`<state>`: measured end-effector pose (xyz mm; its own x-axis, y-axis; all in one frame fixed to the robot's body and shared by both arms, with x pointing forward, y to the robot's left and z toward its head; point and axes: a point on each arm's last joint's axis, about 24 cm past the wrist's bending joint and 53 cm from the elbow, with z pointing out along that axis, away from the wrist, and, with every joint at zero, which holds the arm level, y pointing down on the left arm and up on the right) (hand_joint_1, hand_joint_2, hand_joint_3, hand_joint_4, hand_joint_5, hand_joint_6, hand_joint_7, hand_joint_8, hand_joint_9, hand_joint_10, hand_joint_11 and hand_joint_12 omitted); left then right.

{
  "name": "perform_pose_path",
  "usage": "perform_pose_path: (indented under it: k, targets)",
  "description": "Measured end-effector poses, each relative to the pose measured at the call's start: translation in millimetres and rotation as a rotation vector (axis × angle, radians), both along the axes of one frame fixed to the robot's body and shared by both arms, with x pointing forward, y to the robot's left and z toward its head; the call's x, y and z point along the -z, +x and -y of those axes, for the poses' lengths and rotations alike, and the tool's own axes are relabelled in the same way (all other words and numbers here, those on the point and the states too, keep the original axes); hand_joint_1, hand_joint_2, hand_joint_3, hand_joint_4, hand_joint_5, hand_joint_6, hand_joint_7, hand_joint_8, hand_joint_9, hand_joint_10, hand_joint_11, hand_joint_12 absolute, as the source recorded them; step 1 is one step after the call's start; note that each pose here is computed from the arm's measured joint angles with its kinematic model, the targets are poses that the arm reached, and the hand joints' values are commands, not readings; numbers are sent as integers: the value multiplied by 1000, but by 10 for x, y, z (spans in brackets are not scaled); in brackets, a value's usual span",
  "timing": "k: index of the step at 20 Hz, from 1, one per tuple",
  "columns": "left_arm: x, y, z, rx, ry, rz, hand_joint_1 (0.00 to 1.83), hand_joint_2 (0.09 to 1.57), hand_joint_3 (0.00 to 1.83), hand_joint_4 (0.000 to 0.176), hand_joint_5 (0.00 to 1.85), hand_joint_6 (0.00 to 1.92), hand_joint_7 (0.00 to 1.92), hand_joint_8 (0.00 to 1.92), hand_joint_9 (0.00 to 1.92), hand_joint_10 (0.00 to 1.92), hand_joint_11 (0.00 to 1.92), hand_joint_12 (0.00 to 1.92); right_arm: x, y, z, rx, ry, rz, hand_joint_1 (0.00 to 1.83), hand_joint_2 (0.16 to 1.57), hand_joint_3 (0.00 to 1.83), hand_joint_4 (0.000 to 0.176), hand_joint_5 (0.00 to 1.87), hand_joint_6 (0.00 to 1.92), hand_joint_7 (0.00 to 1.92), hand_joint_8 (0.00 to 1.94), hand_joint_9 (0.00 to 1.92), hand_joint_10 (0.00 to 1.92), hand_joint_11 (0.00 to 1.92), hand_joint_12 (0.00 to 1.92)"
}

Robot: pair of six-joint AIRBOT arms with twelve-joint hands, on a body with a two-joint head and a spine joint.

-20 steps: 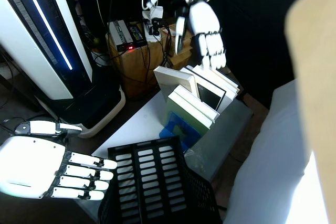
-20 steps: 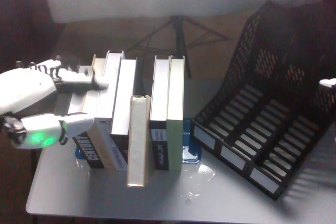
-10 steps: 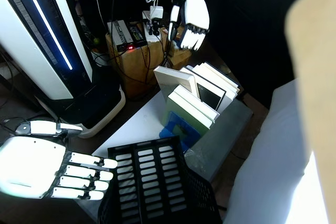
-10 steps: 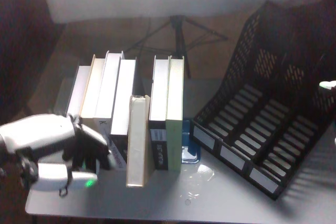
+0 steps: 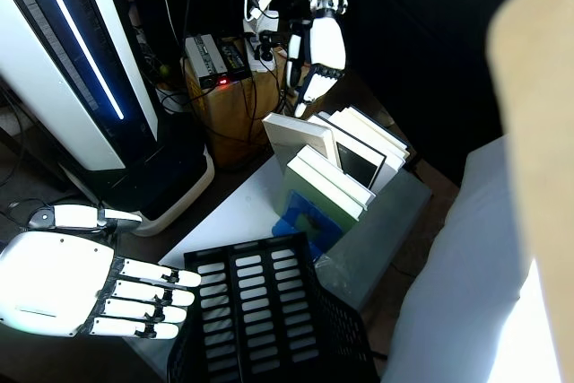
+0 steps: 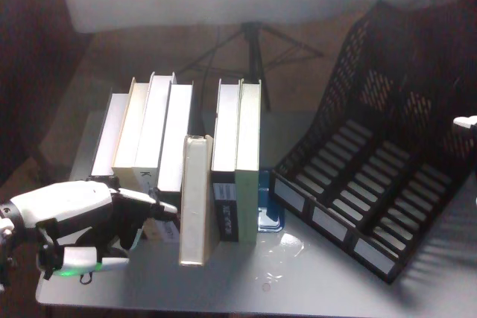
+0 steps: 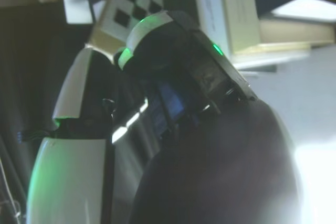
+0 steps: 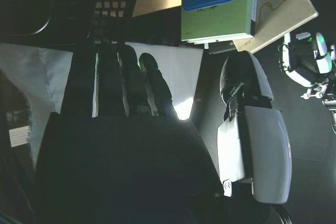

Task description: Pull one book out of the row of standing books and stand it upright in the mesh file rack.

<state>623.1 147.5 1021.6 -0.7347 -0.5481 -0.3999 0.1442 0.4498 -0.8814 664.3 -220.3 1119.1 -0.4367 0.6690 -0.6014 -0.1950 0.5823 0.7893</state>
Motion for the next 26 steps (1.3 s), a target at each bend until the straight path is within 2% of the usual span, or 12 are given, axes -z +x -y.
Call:
perform_pose_path:
  k: [6,8,12,14,18,20,21,22,23,24,25,26]
  targets:
    - [-18,48,-41,-21,9,20,1256,1306,6,0,214,2,634,1618,1014,1921,1194,1921,14,-5,12,2,-2,-3,369,1212,0,16,0,0,0,0,0,0,41,19]
    - [-24,62,-53,-30,3,18,1253,1310,8,0,199,2,625,1631,1036,1921,1236,1921,14,-5,12,2,-1,-3,365,1207,0,23,0,0,0,0,0,0,5,3]
    - [-26,87,-79,-42,3,18,1259,1297,1,0,180,1,652,1586,1031,1921,1219,1921,14,-4,13,3,-1,-3,361,1204,0,24,0,0,0,0,0,0,0,0]
    - [-29,104,-92,-45,2,20,1267,1294,0,0,212,11,660,1583,1037,1921,1210,1921,13,-4,13,3,-1,-2,365,1209,0,32,0,0,0,0,0,0,0,0]
    - [-99,25,-57,-39,-23,25,1263,1294,0,0,291,17,662,1573,994,1921,1162,1921,5,-31,-25,-2,11,-3,376,1208,0,26,0,0,0,0,0,0,0,0]
    - [-198,-45,-113,-43,-47,46,1264,1288,0,0,437,25,673,1542,949,1874,1091,1921,-56,-85,-76,-25,9,14,364,1206,0,33,0,0,0,0,0,0,0,0]
    - [-270,-64,-177,-54,-47,65,1249,1305,1,0,598,39,640,1576,860,1833,997,1921,-106,-115,-99,-39,8,28,367,1207,0,39,0,0,0,0,0,0,0,0]
    - [-340,-74,-245,-70,-55,78,869,1342,8,0,704,63,614,1310,639,1675,512,1921,-147,-136,-114,-51,8,39,370,1220,5,49,0,0,0,0,0,0,0,0]
    - [-445,-73,-346,-95,-67,109,789,1366,10,0,738,78,661,1142,627,1567,396,1921,-196,-167,-149,-69,15,53,343,1221,5,30,0,0,0,0,0,0,0,0]
    - [-501,-81,-427,-119,-76,123,812,1367,7,0,717,71,698,1141,662,1560,467,1921,-213,-200,-199,-91,14,62,351,1227,6,40,0,0,0,0,0,0,0,0]
    - [-553,-89,-491,-140,-83,136,1161,1312,14,0,708,66,648,1469,626,1543,421,1921,-218,-235,-246,-109,15,63,346,1241,10,35,0,0,0,0,0,0,0,0]
    - [-615,-105,-562,-152,-79,164,1234,1304,9,0,693,57,634,1538,600,1514,396,1921,-244,-281,-343,-149,3,76,321,1243,9,31,0,0,0,0,0,0,0,0]
